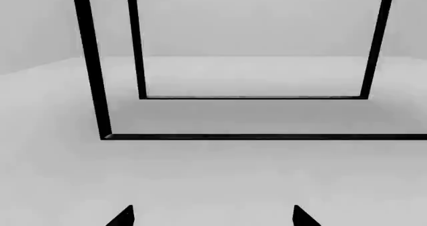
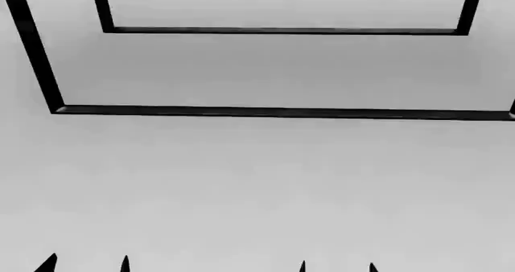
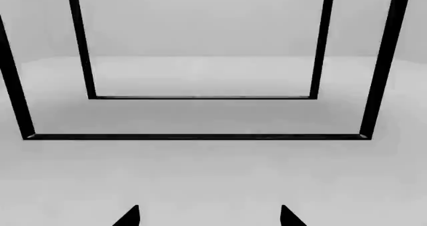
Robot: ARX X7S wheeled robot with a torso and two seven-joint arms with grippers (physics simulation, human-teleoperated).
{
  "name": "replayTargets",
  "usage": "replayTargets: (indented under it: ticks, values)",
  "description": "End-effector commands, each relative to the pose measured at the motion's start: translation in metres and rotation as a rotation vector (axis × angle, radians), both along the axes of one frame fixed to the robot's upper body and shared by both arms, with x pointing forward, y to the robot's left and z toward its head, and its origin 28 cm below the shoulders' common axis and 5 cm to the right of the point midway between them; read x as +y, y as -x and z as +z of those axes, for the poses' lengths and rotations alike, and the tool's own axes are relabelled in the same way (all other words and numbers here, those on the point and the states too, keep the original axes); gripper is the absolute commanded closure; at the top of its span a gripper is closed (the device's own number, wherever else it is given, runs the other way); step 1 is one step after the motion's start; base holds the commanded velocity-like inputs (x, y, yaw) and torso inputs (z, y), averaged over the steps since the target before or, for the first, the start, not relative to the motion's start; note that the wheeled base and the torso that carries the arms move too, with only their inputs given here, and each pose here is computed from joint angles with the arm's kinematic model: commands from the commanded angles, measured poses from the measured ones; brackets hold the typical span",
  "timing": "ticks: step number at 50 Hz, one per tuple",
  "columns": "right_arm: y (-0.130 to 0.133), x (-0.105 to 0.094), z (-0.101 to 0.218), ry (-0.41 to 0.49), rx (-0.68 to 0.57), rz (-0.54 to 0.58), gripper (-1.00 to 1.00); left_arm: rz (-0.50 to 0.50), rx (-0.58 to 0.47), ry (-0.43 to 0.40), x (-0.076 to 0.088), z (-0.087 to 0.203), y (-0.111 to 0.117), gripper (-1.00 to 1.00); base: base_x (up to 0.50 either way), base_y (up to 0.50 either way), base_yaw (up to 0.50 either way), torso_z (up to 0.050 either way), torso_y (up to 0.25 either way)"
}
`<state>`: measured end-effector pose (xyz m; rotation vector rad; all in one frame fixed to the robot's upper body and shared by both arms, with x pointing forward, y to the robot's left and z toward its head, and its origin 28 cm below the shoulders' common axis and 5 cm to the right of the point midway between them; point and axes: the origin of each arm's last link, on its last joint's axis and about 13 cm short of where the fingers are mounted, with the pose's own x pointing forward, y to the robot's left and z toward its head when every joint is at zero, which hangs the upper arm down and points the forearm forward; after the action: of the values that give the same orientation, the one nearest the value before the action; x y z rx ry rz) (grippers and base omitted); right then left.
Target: Pick up the book and place it in the back compartment of the caddy.
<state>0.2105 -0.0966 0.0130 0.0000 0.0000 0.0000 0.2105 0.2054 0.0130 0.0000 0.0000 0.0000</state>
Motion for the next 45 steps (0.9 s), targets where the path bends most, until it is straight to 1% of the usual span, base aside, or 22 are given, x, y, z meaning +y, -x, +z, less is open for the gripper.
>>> replayTargets:
  ticks: [1, 4, 11, 12, 13, 21, 23, 24, 27, 28, 29, 32, 35, 38, 39, 40, 41, 42, 43, 44, 45]
  values:
    - [0.0, -0.002, 0.0, 0.0, 0.0, -0.013, -1.0, 0.0, 0.004, -0.001, 0.0, 0.002, 0.001, -1.0, 0.0, 0.0, 0.0, 0.0, 0.0]
    - [0.001, 0.001, 0.005, -0.013, -0.008, 0.001, -1.0, 0.001, 0.001, -0.004, 0.0, 0.001, 0.0, -1.0, 0.0, 0.0, 0.0, 0.0, 0.0]
    - [0.0, -0.001, 0.004, -0.027, -0.013, 0.002, -1.0, -0.008, -0.006, -0.011, 0.0, 0.002, 0.001, -1.0, 0.0, 0.0, 0.0, 0.0, 0.0]
    - [0.0, -0.001, 0.0, -0.028, 0.002, 0.003, -1.0, -0.006, -0.002, -0.035, 0.0, -0.001, 0.0, -1.0, 0.0, 0.0, 0.0, 0.0, 0.0]
    - [0.001, 0.0, 0.005, -0.03, -0.015, 0.003, -1.0, -0.007, -0.003, -0.035, 0.0, 0.0, 0.001, -1.0, 0.0, 0.0, 0.0, 0.0, 0.0]
    - [0.001, -0.001, 0.007, -0.047, -0.02, 0.002, -1.0, -0.004, 0.008, -0.016, 0.0, 0.001, 0.0, -1.0, 0.0, 0.0, 0.0, 0.0, 0.0]
    - [0.001, -0.001, 0.012, -0.048, -0.03, 0.003, -1.0, -0.004, 0.025, -0.034, 0.0, 0.004, -0.002, -1.0, 0.0, 0.0, 0.0, 0.0, 0.0]
    - [0.001, -0.001, 0.015, -0.048, -0.039, 0.001, -1.0, -0.005, 0.015, -0.029, 0.0, 0.006, -0.002, -1.0, 0.0, 0.0, 0.0, 0.0, 0.0]
    - [0.001, -0.004, 0.029, -0.041, -0.063, -0.006, -1.0, 0.006, -0.001, -0.029, 0.001, 0.018, -0.004, -1.0, 0.0, 0.0, 0.0, 0.0, 0.0]
    - [0.002, -0.006, 0.043, -0.023, -0.094, -0.022, -1.0, 0.011, -0.021, -0.035, 0.002, 0.024, -0.006, -1.0, 0.0, 0.0, 0.0, 0.0, 0.0]
    - [0.002, -0.007, 0.049, -0.019, -0.107, -0.03, -1.0, 0.004, -0.051, -0.025, 0.001, 0.032, -0.006, -1.0, 0.0, 0.0, 0.0, 0.0, 0.0]
    - [0.002, -0.014, 0.089, -0.022, -0.202, -0.054, -1.0, -0.003, -0.138, -0.019, 0.0, 0.064, -0.014, -1.0, 0.0, 0.0, 0.0, 0.0, 0.0]
    - [0.002, -0.017, 0.118, -0.024, -0.28, -0.074, -1.0, 0.004, -0.197, -0.002, 0.0, 0.088, -0.021, -1.0, 0.0, 0.0, 0.0, 0.0, 0.0]
    - [0.004, -0.019, 0.148, -0.006, -0.362, -0.091, -1.0, 0.014, -0.249, 0.016, 0.002, 0.111, -0.024, -1.0, 0.0, 0.0, 0.0, 0.0, 0.0]
    - [0.005, -0.02, 0.153, -0.001, -0.376, -0.093, -1.0, 0.019, -0.258, 0.013, 0.003, 0.116, -0.025, -1.0, 0.0, 0.0, 0.0, 0.0, 0.0]
    - [0.006, -0.02, 0.159, -0.002, -0.391, -0.083, -1.0, 0.053, -0.265, 0.013, 0.005, 0.124, -0.027, -1.0, 0.0, 0.0, 0.0, 0.0, 0.0]
    - [0.006, -0.019, 0.161, -0.006, -0.39, -0.067, -1.0, 0.057, -0.278, 0.019, 0.006, 0.128, -0.027, -1.0, 0.0, 0.0, 0.0, 0.0, 0.0]
    - [0.006, -0.019, 0.163, 0.022, -0.389, -0.073, -1.0, 0.059, -0.284, 0.023, 0.007, 0.133, -0.028, -1.0, 0.0, 0.0, 0.0, 0.0, 0.0]
    - [0.007, -0.018, 0.165, 0.033, -0.411, -0.054, -1.0, 0.063, -0.291, 0.022, 0.008, 0.134, -0.028, -1.0, 0.0, 0.0, 0.0, 0.0, 0.0]
    - [0.007, -0.018, 0.165, 0.075, -0.414, -0.06, -1.0, 0.063, -0.301, 0.018, 0.009, 0.136, -0.027, -1.0, 0.32, 0.0, 0.0, 0.0, 0.0]
    - [0.007, -0.017, 0.165, 0.088, -0.387, -0.049, -1.0, 0.068, -0.3, 0.009, 0.009, 0.136, -0.026, -1.0, 0.5, 0.0, 0.0, 0.0, 0.0]
